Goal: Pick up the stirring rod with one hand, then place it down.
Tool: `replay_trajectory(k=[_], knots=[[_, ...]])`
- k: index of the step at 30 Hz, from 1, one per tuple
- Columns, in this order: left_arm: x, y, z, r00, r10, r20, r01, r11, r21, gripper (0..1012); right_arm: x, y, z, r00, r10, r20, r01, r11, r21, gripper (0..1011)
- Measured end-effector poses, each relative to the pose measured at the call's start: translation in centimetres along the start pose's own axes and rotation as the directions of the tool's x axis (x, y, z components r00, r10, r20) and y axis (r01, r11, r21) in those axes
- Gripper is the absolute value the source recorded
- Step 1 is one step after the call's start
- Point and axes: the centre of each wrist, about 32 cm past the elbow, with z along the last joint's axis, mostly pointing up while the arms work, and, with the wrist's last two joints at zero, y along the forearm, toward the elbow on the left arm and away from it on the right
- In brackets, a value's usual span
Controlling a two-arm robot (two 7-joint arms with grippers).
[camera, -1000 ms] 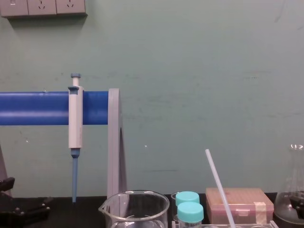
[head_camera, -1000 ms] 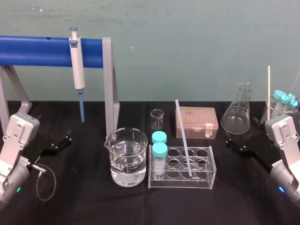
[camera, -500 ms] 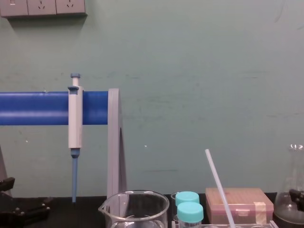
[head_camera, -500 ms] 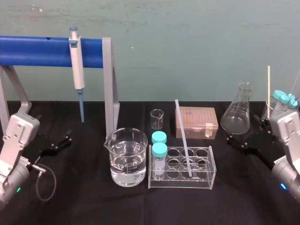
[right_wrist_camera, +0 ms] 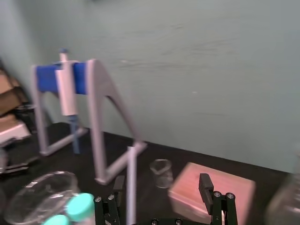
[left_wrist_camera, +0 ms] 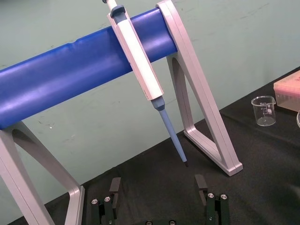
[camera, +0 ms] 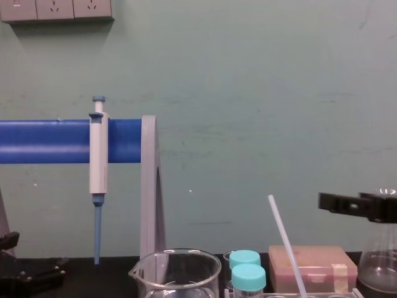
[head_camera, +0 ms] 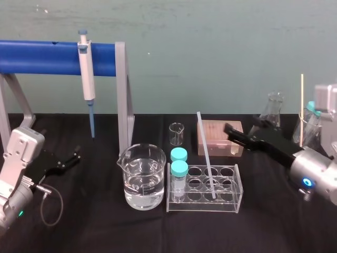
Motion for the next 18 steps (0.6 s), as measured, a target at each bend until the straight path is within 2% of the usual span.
replay_trajectory(k=[8,13,18], knots=[[0.0,0.0,0.0,1.0,0.0,0.0,0.0,1.0,0.0,1000,-0.95,2.1,1.1,0.995,0.1,0.0,-0.099,0.994,-0.055,1000],[0.0,0.0,0.0,1.0,0.0,0.0,0.0,1.0,0.0,1000,-1.22,3.9,1.0,0.995,0.101,0.01,-0.099,0.988,-0.122,1000],[0.0,0.0,0.0,1.0,0.0,0.0,0.0,1.0,0.0,1000,-1.41,5.5,0.6,0.996,0.088,0.003,-0.086,0.982,-0.168,1000]])
